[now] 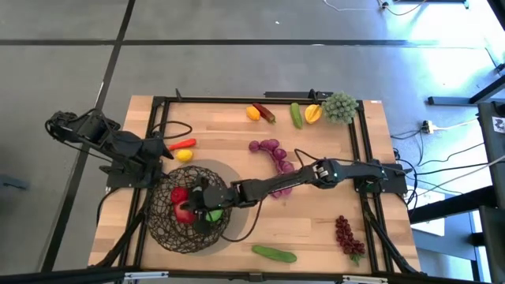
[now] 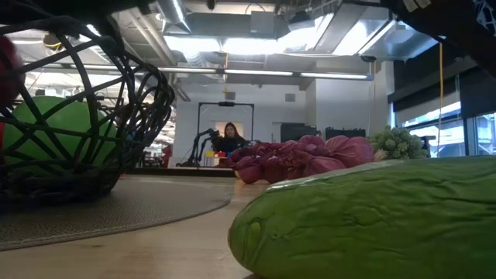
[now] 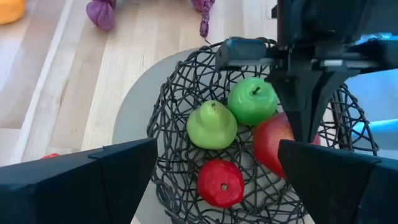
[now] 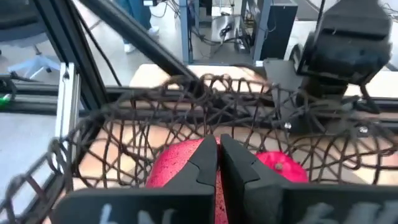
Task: Build produce basket
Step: Put the red pomegranate into the black wire basket
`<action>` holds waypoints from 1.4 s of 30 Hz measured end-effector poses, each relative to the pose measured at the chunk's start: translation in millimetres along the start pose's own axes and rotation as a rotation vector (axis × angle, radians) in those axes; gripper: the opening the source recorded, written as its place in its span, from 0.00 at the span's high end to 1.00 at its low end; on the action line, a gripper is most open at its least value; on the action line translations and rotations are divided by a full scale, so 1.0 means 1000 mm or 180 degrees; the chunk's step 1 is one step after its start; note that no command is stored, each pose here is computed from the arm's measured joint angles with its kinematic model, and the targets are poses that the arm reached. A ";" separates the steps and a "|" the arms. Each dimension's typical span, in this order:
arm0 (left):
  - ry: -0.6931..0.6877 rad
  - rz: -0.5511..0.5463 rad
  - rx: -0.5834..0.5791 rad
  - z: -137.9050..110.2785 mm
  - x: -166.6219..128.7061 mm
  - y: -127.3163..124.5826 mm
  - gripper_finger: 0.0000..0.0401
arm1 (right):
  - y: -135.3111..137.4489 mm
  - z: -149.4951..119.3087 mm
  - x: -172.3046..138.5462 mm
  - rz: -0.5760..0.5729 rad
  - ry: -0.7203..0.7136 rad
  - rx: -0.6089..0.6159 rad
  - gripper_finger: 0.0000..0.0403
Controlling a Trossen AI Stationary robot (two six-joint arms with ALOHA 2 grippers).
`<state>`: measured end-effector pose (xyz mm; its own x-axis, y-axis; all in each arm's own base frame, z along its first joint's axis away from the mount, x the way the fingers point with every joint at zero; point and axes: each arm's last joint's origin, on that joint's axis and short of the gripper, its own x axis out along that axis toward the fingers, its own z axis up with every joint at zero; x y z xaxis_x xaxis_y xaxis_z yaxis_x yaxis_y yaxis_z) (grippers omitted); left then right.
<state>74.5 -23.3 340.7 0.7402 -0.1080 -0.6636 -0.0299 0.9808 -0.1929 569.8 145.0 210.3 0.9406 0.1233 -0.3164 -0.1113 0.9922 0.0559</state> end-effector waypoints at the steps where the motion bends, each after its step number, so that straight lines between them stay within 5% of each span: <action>1: 0.0000 0.0000 0.0000 0.000 0.000 0.000 0.19 | 0.000 -0.004 0.003 0.0000 0.0000 -0.0029 1.00; 21: 0.0038 -0.0086 0.0004 0.000 0.000 -0.001 0.19 | -0.009 -0.037 0.020 0.0135 0.0231 -0.0375 1.00; 27: 0.0249 -0.0611 0.0336 -0.003 0.001 -0.005 0.19 | -0.010 -0.037 0.020 0.0130 0.0249 -0.0391 1.00; 42: 0.0344 -0.0582 0.0642 -0.009 0.010 -0.005 0.19 | -0.012 -0.037 0.020 0.0117 0.0260 -0.0329 0.98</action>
<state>76.4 -30.4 328.4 0.6449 -0.2921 -0.7062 0.2396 0.9548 -0.1760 578.3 136.6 168.2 0.9064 0.1565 -0.3923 -0.1817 0.9830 -0.0275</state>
